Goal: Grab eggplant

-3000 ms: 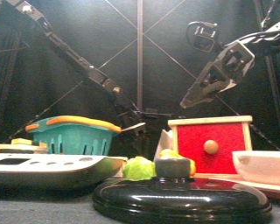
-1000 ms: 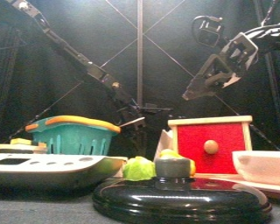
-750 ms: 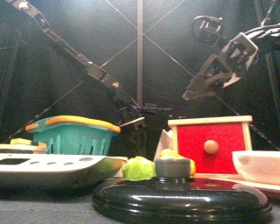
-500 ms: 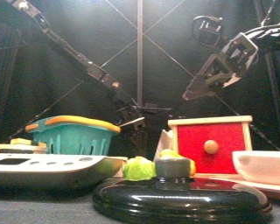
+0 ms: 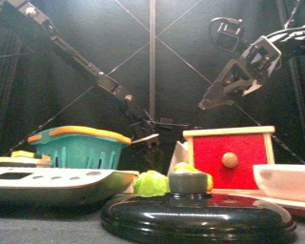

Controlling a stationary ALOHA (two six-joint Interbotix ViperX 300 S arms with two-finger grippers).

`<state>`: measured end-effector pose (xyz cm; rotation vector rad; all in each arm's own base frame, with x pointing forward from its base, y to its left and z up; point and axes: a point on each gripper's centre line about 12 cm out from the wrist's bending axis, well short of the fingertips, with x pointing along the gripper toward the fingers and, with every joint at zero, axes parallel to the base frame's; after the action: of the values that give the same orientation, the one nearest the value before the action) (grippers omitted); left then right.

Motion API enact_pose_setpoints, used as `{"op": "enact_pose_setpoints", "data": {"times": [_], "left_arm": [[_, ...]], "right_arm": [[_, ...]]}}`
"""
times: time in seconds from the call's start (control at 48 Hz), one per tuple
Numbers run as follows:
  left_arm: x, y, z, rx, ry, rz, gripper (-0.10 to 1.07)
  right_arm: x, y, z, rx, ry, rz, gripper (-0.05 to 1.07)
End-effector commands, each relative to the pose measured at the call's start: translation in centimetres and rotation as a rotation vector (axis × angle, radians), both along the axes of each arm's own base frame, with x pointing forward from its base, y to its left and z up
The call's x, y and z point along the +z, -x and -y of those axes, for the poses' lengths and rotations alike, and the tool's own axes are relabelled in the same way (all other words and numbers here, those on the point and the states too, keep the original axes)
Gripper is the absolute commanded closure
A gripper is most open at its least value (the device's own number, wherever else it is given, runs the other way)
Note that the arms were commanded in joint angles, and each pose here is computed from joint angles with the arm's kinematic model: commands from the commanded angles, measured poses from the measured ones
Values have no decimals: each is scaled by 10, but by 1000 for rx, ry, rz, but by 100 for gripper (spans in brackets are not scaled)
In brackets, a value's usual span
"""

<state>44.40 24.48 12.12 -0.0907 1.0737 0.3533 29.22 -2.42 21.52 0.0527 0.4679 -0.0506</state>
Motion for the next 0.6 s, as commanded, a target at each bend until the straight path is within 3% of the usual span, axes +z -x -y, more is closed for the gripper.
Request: {"op": "enact_pose_setpoints", "data": {"times": [0.0, 0.583], "left_arm": [[19, -5, -6, 4, -26, 43, -2], [6, -7, -7, 7, -16, 30, -2]], "right_arm": [[9, -3, 0, 4, 4, 31, 22], [9, -3, 0, 3, 2, 29, 22]]}}
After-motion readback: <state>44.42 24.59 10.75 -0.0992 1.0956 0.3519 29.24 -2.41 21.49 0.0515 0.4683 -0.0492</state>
